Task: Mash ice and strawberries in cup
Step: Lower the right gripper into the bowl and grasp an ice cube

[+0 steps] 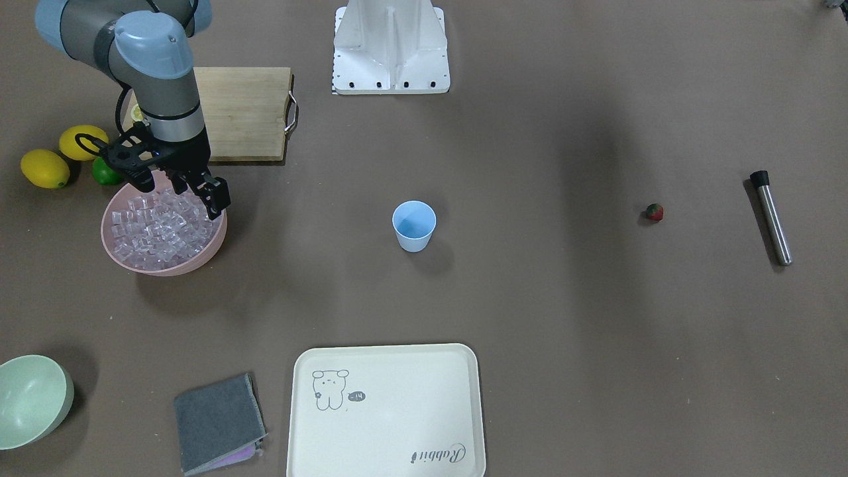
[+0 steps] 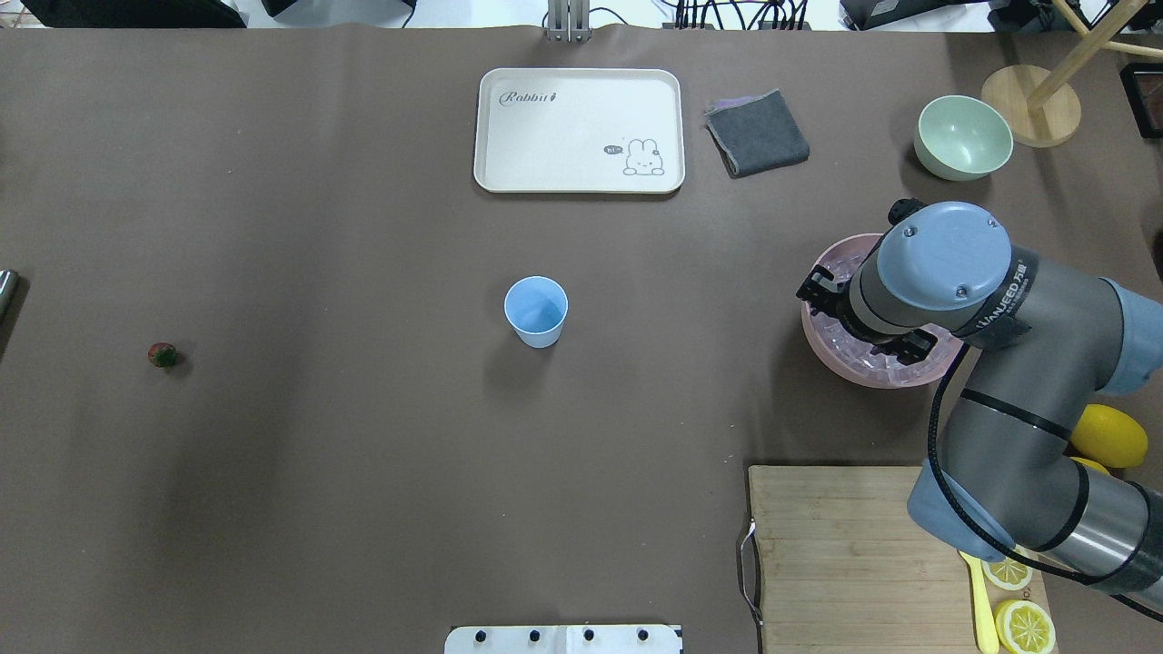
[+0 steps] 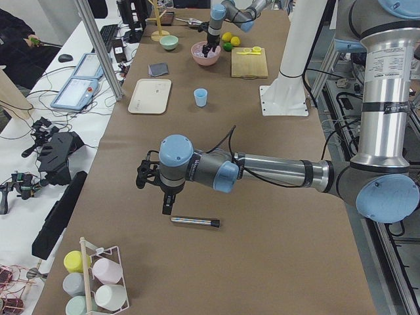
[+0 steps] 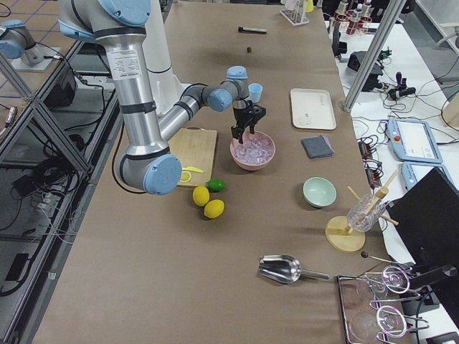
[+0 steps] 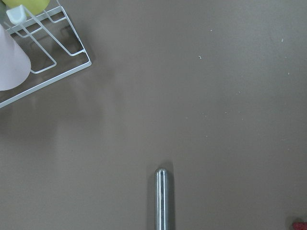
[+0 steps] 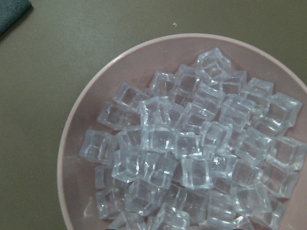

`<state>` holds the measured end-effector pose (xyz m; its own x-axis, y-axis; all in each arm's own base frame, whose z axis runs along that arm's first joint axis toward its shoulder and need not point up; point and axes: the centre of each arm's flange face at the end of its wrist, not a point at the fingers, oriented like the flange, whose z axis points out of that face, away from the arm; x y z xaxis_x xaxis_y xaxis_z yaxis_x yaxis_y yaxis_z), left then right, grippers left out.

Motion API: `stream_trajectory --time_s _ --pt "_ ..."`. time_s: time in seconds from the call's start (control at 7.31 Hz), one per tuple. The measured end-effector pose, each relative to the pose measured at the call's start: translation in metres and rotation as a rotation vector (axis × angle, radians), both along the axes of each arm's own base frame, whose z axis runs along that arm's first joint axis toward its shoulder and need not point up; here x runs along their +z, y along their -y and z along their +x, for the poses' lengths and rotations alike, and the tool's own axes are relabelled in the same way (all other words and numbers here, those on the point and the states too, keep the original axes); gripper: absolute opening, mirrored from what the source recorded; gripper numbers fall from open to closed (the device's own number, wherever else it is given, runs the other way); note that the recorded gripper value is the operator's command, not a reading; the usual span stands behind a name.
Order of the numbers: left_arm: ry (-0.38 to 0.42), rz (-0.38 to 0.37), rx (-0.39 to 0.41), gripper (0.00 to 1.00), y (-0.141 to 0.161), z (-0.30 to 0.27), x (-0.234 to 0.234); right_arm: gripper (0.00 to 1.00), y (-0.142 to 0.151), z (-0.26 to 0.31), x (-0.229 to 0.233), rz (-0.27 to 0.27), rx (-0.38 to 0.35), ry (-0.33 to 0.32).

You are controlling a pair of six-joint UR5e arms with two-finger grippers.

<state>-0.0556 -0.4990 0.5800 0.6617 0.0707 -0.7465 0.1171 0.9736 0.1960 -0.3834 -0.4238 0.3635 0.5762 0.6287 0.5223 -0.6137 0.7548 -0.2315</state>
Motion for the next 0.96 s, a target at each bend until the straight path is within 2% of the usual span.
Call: stream_trajectory --time_s 0.14,0.27,0.41,0.96 --pt "0.0 0.005 0.0 0.98 0.0 0.0 -0.003 0.73 0.002 0.001 0.003 -0.004 0.003 -0.005" --pt "0.0 0.009 -0.001 0.98 -0.001 0.0 -0.005 0.73 0.004 0.002 0.005 -0.007 0.007 -0.009" --pt "0.0 0.011 -0.001 0.98 -0.002 0.0 -0.006 0.67 0.004 0.002 0.007 -0.011 0.009 -0.012" --pt "0.0 0.009 0.002 0.98 -0.003 0.001 -0.004 0.66 0.005 -0.001 0.013 -0.021 0.013 -0.02"
